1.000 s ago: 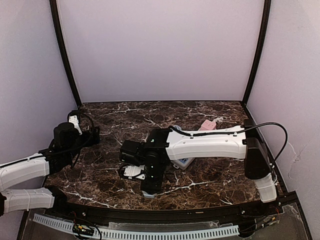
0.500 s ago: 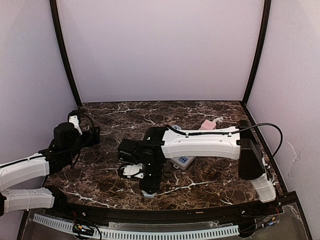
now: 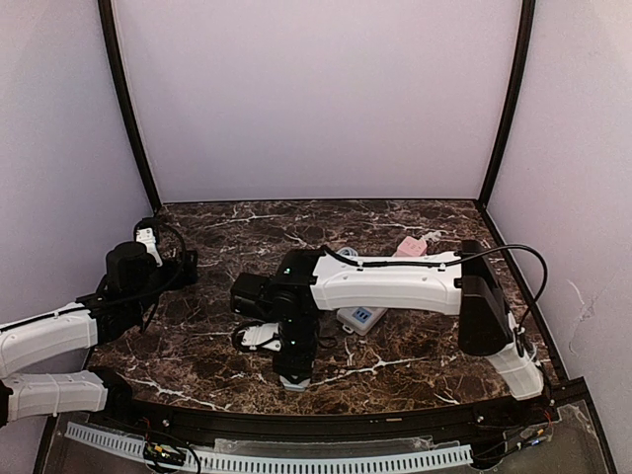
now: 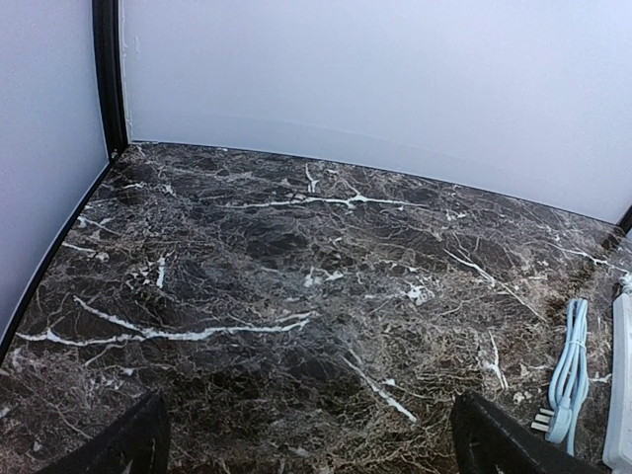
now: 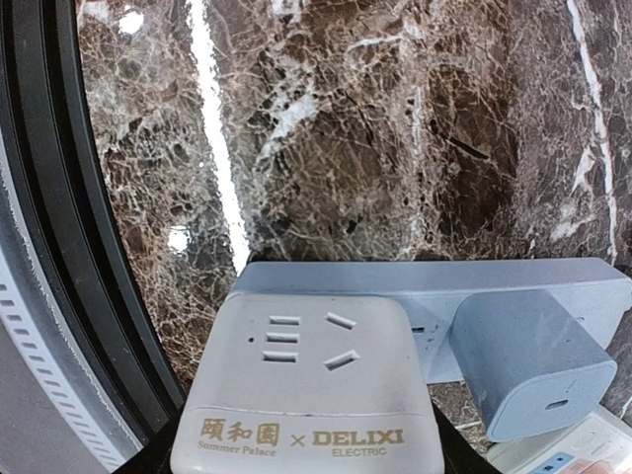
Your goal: Insert the plug
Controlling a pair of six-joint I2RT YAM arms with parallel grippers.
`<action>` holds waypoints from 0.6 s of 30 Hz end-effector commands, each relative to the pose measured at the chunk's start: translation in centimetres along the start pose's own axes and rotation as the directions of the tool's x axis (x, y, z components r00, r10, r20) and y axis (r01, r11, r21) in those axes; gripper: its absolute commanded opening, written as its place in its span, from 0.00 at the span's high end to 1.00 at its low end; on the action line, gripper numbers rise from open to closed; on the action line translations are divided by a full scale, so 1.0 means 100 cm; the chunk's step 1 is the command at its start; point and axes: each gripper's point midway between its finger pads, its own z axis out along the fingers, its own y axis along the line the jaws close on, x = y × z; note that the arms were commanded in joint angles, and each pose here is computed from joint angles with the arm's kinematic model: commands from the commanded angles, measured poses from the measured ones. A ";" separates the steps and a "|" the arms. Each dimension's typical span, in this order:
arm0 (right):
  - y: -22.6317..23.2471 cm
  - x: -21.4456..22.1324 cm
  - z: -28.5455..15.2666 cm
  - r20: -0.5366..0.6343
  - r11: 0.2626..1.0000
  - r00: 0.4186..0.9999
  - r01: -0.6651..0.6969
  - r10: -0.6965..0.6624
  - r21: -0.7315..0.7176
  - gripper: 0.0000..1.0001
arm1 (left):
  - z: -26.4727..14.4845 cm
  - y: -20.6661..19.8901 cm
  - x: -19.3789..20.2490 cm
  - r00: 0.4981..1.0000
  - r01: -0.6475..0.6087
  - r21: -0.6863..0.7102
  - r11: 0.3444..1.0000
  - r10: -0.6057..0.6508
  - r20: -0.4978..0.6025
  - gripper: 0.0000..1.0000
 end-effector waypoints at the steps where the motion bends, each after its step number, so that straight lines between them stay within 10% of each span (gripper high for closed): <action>1: -0.017 0.026 0.098 -0.182 0.998 0.981 -0.065 0.067 0.016 0.99 | -0.001 0.004 0.003 1.000 -0.002 -0.002 1.000 0.002 0.004 0.01; 8: -0.022 0.017 0.076 -0.135 0.997 0.988 -0.062 0.068 0.050 0.84 | -0.001 0.003 0.002 1.000 -0.001 0.000 1.000 0.001 0.006 0.01; 18: -0.032 -0.005 -0.002 0.095 0.983 0.994 -0.076 0.061 0.166 0.25 | 0.000 0.003 0.003 1.000 -0.001 0.004 1.000 0.001 0.004 0.01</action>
